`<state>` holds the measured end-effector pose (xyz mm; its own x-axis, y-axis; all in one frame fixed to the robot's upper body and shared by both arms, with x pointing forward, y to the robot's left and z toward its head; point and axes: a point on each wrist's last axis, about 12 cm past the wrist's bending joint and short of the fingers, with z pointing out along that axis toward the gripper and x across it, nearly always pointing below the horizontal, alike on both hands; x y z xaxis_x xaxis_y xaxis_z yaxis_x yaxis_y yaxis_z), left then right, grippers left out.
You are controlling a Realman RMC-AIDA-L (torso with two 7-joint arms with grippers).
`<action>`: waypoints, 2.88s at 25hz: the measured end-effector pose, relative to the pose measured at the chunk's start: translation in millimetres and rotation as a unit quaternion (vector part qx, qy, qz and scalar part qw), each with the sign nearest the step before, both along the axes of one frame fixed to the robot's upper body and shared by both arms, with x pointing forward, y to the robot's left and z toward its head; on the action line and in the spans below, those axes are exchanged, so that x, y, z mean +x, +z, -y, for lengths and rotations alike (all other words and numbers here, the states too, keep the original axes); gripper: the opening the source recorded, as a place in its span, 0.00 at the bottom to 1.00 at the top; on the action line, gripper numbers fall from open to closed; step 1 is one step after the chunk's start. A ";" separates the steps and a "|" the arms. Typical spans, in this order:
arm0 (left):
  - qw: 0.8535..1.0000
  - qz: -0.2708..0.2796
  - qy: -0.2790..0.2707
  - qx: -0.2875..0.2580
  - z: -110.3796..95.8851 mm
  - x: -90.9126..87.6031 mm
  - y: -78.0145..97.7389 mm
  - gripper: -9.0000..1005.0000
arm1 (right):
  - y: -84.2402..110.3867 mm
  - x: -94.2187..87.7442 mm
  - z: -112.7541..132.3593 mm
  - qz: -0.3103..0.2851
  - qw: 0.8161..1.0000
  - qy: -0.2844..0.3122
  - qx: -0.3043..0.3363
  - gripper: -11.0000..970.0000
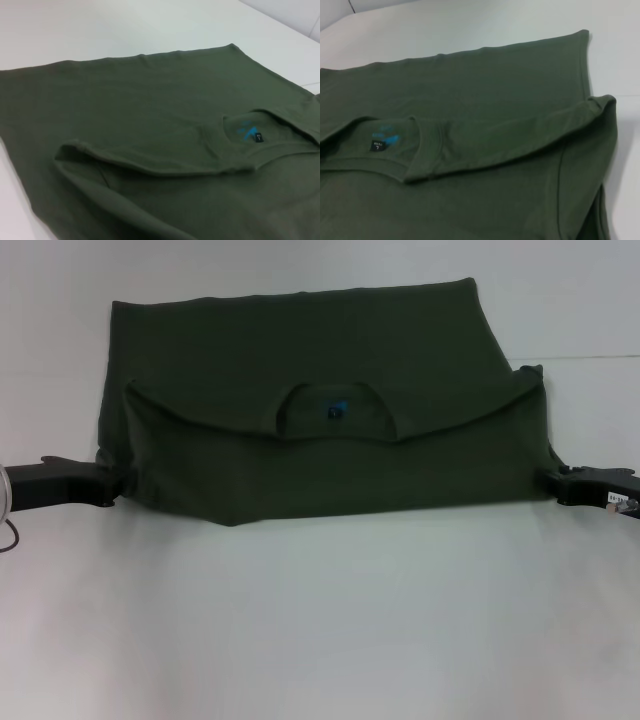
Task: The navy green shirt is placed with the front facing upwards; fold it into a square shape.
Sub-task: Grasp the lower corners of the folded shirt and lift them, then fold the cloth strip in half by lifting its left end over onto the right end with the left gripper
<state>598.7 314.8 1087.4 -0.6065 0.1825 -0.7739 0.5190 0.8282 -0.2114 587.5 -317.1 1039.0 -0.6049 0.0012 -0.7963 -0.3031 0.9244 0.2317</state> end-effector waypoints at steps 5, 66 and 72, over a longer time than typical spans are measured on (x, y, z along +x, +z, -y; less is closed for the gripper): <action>1.000 0.001 -0.003 0.002 0.3 -0.5 -0.9 0.03 | 0.7 0.6 0.0 0.001 1.000 0.001 -0.001 0.27; 0.981 -0.001 -0.136 -0.138 -77.1 -170.8 6.3 0.03 | 26.0 -179.9 75.5 0.032 0.980 0.171 0.100 0.07; 0.981 -0.011 -0.091 -0.168 -77.0 -163.8 3.3 0.03 | 67.4 -141.4 79.8 -0.003 0.979 0.161 0.125 0.07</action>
